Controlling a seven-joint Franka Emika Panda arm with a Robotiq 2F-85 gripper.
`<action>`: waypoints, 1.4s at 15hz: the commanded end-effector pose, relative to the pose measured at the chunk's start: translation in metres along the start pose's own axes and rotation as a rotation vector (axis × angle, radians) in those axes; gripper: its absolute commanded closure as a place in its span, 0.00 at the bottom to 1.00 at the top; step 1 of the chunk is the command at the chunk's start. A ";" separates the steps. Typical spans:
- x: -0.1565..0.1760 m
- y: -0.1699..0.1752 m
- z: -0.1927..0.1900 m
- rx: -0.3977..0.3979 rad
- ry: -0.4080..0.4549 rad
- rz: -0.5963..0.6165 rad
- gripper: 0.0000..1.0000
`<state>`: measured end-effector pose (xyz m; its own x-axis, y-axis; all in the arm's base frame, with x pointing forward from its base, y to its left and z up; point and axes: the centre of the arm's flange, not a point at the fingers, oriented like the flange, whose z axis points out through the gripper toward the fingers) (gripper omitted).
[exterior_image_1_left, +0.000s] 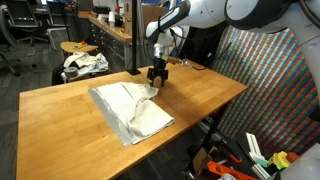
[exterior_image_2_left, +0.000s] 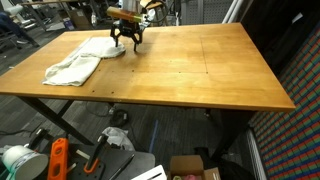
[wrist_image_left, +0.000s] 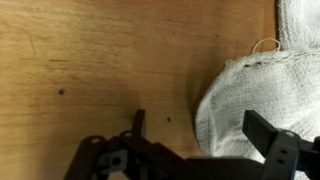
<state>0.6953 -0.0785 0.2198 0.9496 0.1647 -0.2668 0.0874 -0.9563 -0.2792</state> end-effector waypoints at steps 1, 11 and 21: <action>0.008 -0.009 -0.005 0.084 -0.023 -0.073 0.00; 0.004 -0.017 0.012 0.142 -0.055 -0.106 0.00; 0.001 -0.010 0.020 0.170 -0.068 -0.111 0.82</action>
<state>0.6850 -0.0642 0.2053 0.9149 0.2768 -0.2939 0.1371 -0.8977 -0.4187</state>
